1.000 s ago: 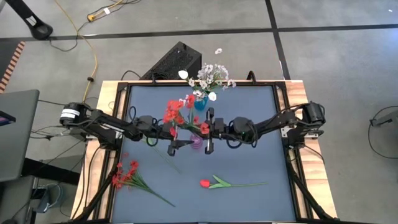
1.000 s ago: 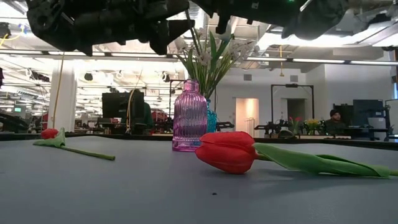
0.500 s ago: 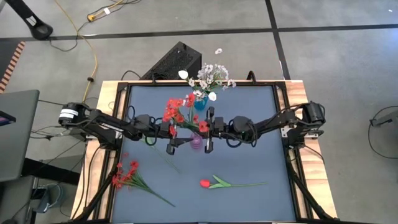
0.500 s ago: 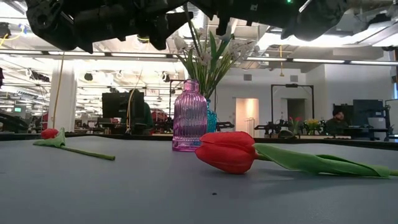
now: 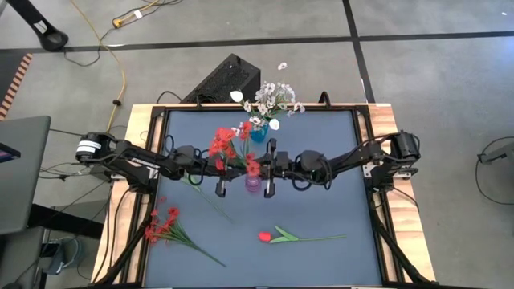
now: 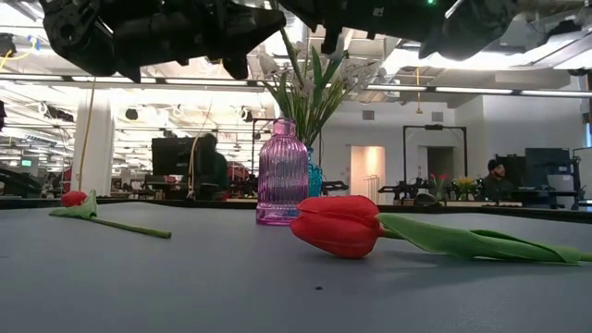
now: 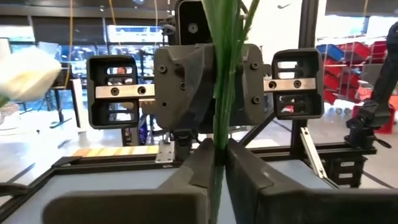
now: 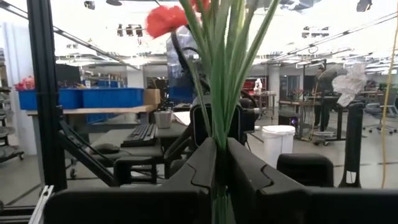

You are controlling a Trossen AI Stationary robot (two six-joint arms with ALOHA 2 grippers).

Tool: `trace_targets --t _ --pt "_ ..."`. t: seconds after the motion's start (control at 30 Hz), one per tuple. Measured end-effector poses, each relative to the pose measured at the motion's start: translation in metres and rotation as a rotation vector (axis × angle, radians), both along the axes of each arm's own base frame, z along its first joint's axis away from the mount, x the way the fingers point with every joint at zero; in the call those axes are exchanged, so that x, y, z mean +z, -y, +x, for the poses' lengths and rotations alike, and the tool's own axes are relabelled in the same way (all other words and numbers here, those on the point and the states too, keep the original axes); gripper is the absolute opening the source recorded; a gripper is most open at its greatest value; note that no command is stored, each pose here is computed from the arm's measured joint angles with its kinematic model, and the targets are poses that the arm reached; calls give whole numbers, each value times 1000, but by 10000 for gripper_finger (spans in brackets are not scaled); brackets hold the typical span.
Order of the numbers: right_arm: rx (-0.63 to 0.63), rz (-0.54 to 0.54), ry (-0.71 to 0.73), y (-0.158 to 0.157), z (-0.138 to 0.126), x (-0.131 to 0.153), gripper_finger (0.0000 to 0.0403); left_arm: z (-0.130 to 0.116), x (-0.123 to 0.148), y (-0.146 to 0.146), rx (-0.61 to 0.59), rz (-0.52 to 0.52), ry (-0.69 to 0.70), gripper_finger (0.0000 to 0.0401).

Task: Sort flowers into vase by color
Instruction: Put the top red flowers into the purple vase

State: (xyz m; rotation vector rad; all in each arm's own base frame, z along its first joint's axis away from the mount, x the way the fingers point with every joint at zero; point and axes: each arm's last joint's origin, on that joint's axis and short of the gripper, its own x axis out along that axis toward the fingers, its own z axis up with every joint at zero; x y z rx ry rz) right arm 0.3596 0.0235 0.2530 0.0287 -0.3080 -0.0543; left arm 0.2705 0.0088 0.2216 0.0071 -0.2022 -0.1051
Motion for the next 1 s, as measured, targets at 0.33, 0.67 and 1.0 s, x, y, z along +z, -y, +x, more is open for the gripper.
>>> trace_targets --t 0.33,0.67,1.0 --pt "-5 -8 -59 1 -2 2 69 0 -3 -1 3 -2 -30 11" --pt "-4 -19 -314 4 -26 19 181 -16 3 -7 49 -3 -5 11" --pt "9 -37 -593 1 -45 10 248 -30 -11 -7 100 -44 -71 11"
